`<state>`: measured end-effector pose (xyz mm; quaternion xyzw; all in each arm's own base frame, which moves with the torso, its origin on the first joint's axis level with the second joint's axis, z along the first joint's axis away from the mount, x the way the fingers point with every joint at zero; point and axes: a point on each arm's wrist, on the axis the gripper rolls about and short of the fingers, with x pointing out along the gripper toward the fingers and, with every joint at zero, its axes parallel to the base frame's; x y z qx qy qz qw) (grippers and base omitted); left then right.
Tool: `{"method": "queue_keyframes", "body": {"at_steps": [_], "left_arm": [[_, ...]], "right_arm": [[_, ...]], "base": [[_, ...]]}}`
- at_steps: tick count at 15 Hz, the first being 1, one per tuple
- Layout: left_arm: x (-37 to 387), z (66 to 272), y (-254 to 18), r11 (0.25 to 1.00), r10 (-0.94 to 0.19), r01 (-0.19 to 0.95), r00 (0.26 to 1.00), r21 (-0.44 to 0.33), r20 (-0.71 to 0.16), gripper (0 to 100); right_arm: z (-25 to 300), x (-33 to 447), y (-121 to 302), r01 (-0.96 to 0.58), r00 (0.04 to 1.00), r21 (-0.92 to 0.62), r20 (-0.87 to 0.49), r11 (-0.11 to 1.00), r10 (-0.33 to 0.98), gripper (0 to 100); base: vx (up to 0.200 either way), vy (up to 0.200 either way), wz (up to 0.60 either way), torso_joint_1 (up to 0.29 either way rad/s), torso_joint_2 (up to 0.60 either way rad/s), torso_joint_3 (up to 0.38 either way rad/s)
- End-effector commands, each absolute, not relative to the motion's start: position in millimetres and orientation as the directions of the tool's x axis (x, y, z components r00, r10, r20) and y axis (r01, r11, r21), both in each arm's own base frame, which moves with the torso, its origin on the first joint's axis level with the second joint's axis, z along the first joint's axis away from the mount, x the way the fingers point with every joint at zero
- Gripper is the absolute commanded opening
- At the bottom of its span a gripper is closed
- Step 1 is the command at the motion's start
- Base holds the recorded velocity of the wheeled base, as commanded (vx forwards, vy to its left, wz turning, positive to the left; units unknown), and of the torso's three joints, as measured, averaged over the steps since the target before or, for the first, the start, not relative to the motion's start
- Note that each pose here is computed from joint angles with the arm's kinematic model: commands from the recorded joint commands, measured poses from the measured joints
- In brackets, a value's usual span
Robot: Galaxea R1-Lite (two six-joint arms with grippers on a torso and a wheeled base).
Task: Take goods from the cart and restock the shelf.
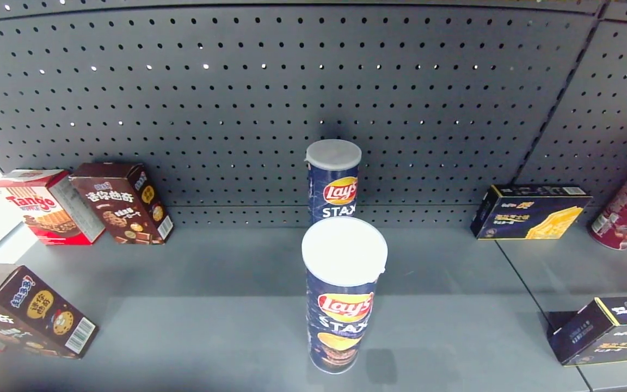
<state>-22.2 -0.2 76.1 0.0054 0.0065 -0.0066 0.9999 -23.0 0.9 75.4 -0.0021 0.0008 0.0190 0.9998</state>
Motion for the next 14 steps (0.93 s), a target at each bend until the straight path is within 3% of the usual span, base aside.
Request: {"method": "queue_keyframes", "body": {"at_steps": [1, 13, 14], "left_arm": [[-22.1, 76.1, -0.2, 1.0, -0.012, 0.012, 1.0, 0.012, -0.014, 100], [-22.1, 76.1, -0.2, 1.0, -0.014, 0.014, 1.0, 0.012, -0.014, 100], [-22.1, 76.1, -0.2, 1.0, -0.014, 0.014, 1.0, 0.011, -0.014, 100]], "right_arm": [[75.4, -22.9, 0.9, -0.038, 0.999, -0.004, -0.003, 0.999, 0.038, 100], [75.4, -22.9, 0.9, -0.038, 0.999, -0.004, -0.003, 0.999, 0.038, 100], [75.4, -22.9, 0.9, -0.038, 0.999, -0.004, -0.003, 0.999, 0.038, 100]], "base": [[0.0, 0.0, 0.0, 0.0, 0.0, 0.0], [0.0, 0.0, 0.0, 0.0, 0.0, 0.0], [-0.2, 0.0, 0.0, 0.002, 0.0, 0.007]]}}
